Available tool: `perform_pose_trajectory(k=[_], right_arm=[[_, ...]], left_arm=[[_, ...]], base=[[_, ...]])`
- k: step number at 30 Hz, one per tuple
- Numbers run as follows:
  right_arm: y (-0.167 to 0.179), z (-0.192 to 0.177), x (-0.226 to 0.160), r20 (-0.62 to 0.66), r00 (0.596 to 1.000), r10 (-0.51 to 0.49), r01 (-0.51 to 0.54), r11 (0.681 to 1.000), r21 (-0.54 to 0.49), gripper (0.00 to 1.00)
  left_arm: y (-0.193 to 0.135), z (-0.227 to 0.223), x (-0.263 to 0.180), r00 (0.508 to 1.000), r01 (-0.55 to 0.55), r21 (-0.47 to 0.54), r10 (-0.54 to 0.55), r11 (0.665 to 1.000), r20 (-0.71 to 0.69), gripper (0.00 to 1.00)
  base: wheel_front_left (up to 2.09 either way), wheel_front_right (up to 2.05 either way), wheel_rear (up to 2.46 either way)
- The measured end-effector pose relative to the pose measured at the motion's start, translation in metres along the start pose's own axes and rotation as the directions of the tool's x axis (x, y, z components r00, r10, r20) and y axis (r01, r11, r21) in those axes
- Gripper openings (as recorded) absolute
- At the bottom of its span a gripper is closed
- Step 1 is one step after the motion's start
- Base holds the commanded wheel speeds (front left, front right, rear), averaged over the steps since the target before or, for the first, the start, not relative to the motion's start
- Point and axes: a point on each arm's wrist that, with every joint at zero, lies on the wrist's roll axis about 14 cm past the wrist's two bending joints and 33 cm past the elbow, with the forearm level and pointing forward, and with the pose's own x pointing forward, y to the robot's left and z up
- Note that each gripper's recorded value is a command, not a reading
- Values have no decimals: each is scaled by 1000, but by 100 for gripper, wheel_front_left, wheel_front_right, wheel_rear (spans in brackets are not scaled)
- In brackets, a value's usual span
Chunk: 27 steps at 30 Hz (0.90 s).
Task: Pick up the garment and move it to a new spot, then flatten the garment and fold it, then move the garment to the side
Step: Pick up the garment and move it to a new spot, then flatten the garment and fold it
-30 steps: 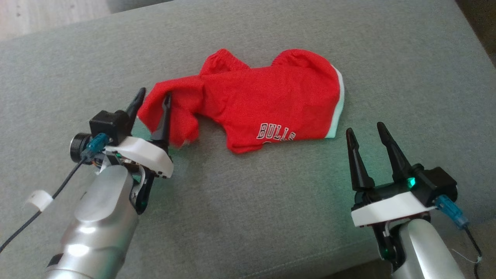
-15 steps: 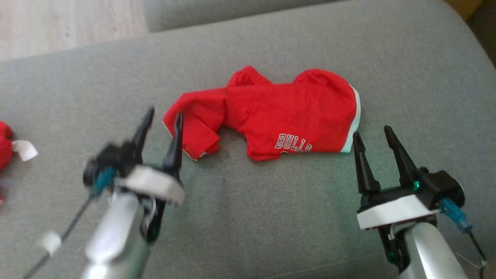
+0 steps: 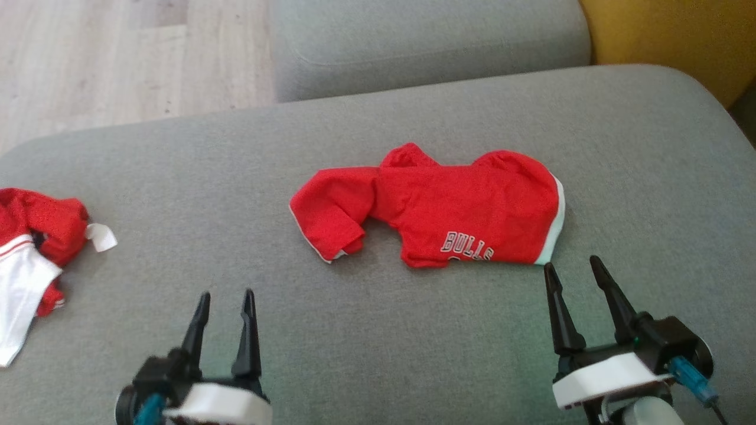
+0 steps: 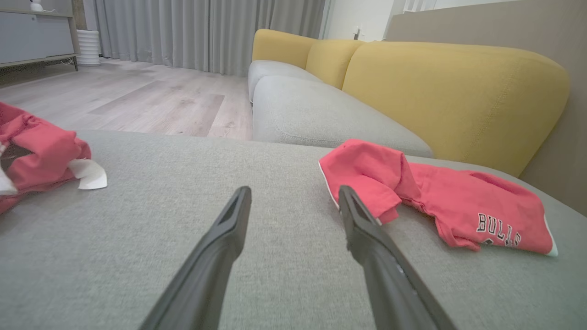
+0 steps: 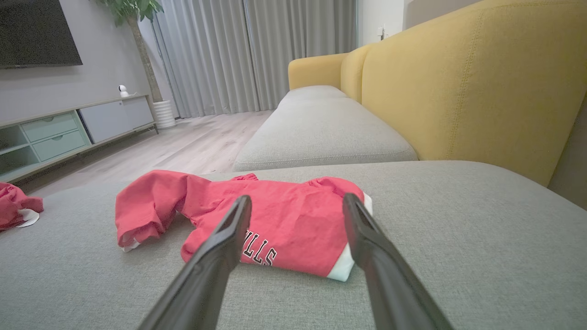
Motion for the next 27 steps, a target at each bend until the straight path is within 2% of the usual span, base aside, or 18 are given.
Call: perform_pose_trajectory(k=[7, 27], right_arm=[[5, -1, -4, 0, 1000, 17, -17, 1000, 1, 100], [3, -12, -5, -36, 999, 10, -10, 1000, 4, 100]], left_arm=[[2, -3, -24, 1000, -27, 2, 27, 1000, 5, 100], [11, -3, -24, 998, -64, 1, 64, 998, 8, 100]], base=[[0, 0, 0], [0, 0, 0]])
